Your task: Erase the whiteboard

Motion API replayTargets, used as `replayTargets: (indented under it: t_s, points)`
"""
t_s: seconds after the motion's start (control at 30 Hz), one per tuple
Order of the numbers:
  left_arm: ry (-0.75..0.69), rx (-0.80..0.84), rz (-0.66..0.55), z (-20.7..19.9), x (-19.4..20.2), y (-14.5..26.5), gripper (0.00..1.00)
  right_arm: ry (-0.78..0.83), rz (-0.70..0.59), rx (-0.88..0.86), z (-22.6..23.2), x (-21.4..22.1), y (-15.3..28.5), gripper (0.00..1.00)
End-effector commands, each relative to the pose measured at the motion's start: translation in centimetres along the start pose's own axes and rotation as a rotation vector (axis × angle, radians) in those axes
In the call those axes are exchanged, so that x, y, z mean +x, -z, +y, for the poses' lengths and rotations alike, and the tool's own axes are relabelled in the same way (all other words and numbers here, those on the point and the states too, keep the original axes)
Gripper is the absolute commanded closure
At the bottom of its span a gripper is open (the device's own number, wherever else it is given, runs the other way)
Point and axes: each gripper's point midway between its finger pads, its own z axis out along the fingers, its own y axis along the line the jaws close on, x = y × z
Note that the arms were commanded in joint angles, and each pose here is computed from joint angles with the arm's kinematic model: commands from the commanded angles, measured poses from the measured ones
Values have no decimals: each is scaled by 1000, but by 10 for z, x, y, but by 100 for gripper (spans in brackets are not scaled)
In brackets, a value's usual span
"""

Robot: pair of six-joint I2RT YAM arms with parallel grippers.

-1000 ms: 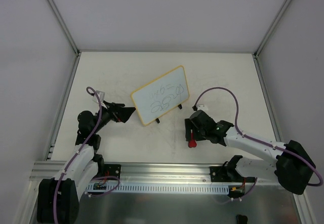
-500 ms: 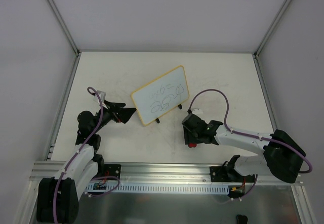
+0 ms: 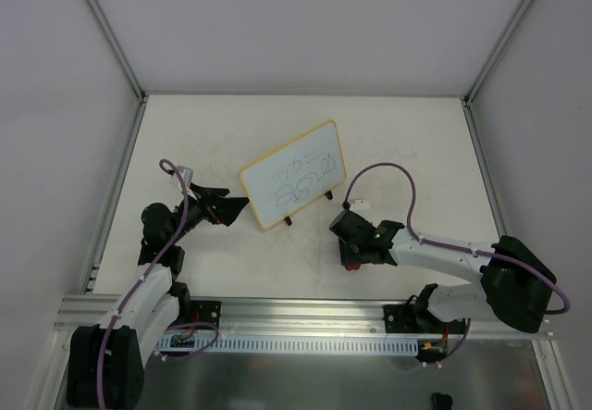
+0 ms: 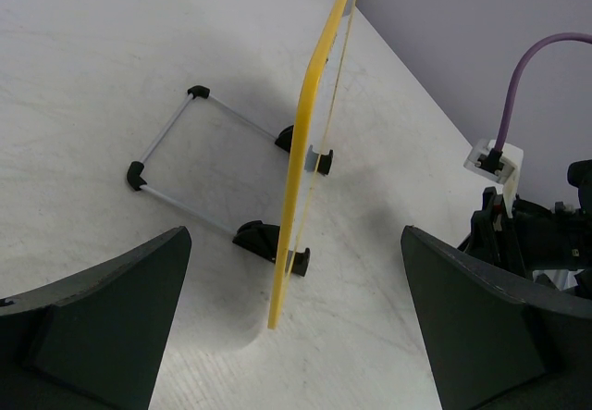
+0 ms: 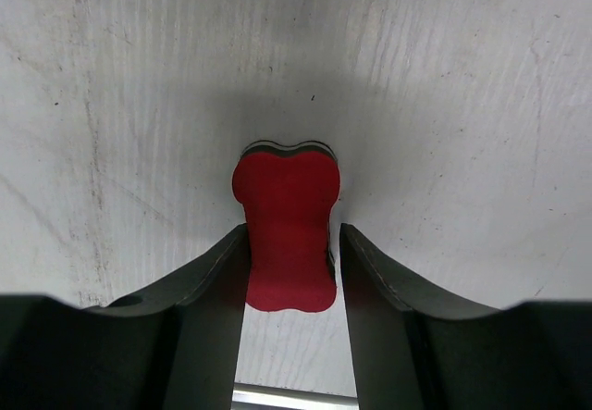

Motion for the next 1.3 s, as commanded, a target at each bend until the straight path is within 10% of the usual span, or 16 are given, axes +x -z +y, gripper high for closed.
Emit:
replayTargets:
  t_s: [0.0, 0.4, 0.63, 0.87, 1.27]
  points:
    - [-87, 74, -46, -18, -20, -4, 1, -11, -30, 43, -1, -10, 7, 53]
    - [-89, 77, -45, -19, -19, -3, 1, 2, 5, 55, 2, -4, -1, 56]
    - [-84, 80, -39, -19, -19, -5, 1, 11, -3, 33, 8, -8, 0, 78]
    - [-95, 71, -29, -15, -17, -9, 1, 40, -110, -57, 27, -41, 19, 100]
    - [-281, 186, 4, -27, 1, -22, 5, 113, -408, -250, 80, -129, 63, 100]
